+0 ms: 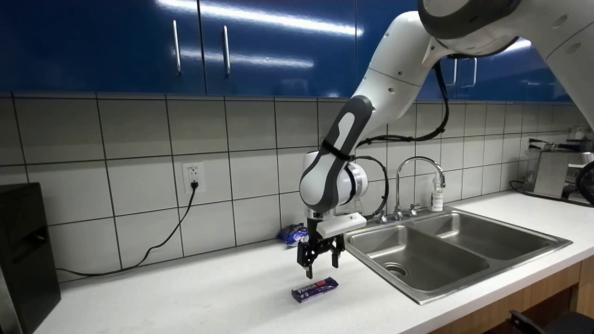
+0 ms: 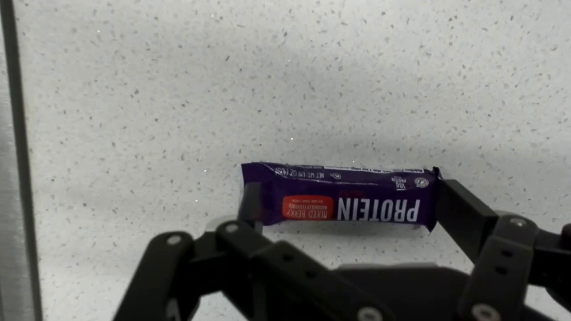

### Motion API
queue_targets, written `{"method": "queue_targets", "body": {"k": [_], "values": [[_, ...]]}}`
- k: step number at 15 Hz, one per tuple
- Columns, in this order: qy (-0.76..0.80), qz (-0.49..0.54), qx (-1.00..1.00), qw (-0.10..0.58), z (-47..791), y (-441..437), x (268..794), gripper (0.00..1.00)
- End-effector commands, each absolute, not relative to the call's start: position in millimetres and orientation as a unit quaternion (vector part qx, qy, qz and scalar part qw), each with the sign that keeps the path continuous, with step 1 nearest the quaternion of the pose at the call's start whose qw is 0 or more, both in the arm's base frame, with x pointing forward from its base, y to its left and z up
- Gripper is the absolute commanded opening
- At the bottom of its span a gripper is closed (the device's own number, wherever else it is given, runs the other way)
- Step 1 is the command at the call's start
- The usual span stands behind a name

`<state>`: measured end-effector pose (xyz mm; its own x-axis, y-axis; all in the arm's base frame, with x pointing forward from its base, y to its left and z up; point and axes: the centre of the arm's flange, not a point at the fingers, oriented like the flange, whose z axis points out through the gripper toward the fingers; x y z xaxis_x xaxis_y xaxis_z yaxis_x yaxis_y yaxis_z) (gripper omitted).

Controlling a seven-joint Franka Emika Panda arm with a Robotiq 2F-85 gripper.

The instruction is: Put the purple snack in the sink.

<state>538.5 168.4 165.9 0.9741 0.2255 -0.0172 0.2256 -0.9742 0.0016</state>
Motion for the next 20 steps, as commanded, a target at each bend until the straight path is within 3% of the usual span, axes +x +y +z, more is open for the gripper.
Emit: {"method": "queue_targets", "body": {"k": [1,9,20], "values": [[0.170,-0.024,0.985,0.011,162.8,168.0,546.4,1.00],[0.306,-0.034,0.950,0.047,158.5,172.1,565.2,1.00],[0.507,-0.072,0.858,0.043,147.7,192.9,557.1,1.00]]}}
